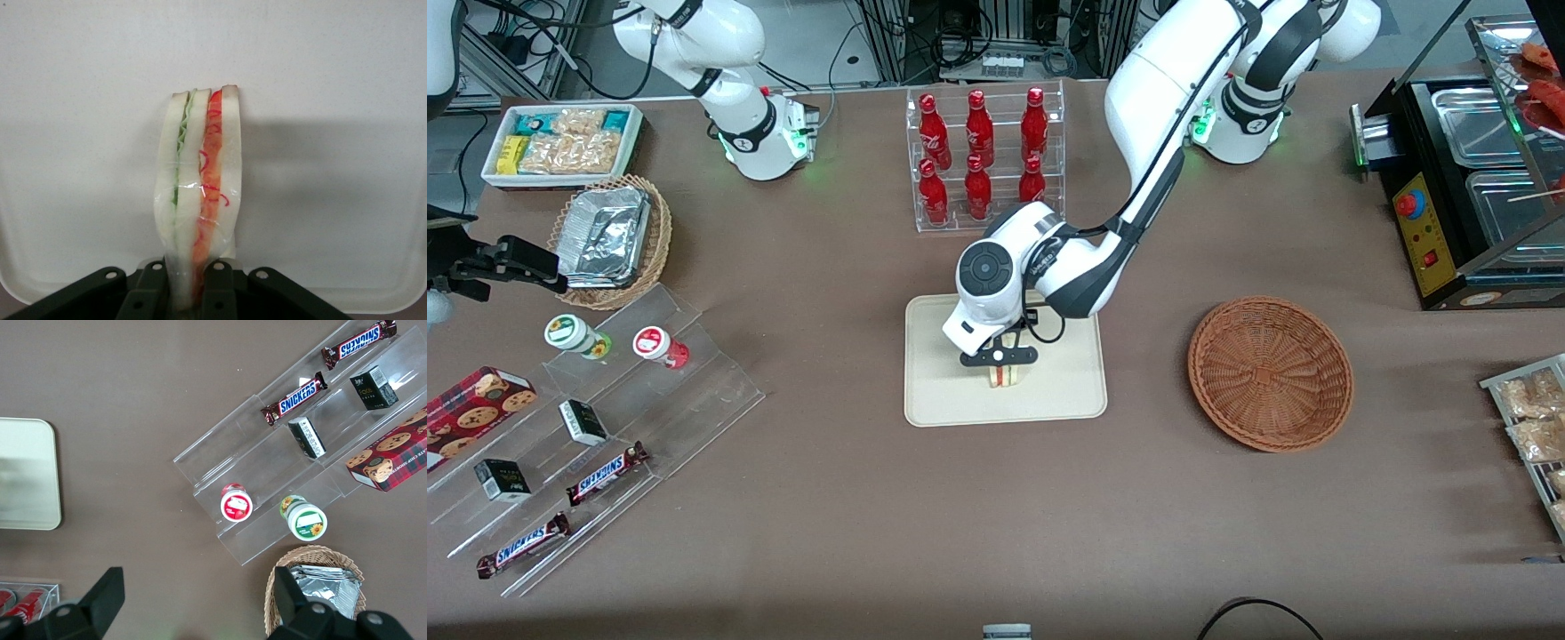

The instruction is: Place sandwich from basket to tray

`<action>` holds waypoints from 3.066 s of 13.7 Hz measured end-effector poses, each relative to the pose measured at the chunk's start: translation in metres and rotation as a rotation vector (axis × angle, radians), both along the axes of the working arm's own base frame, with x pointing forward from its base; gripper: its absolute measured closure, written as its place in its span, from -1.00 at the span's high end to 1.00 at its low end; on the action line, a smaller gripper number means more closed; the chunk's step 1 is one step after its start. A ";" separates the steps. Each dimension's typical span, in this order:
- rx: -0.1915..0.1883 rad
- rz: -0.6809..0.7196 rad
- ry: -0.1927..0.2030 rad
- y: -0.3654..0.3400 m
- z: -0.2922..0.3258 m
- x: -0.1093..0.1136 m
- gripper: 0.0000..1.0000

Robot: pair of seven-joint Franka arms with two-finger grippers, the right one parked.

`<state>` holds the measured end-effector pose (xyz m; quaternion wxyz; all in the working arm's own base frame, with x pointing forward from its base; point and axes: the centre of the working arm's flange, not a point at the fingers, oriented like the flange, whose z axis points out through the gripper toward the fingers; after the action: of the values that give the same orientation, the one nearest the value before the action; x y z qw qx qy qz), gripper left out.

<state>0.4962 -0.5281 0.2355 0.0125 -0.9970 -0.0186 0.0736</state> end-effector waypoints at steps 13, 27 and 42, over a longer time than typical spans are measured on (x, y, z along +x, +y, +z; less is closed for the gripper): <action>-0.036 -0.005 -0.047 -0.005 0.088 0.024 1.00; -0.032 -0.019 -0.088 0.187 0.234 0.106 1.00; -0.028 -0.063 0.017 0.460 0.320 0.044 1.00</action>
<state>0.5402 -0.0686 0.5556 0.0010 -0.9966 0.0142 0.0817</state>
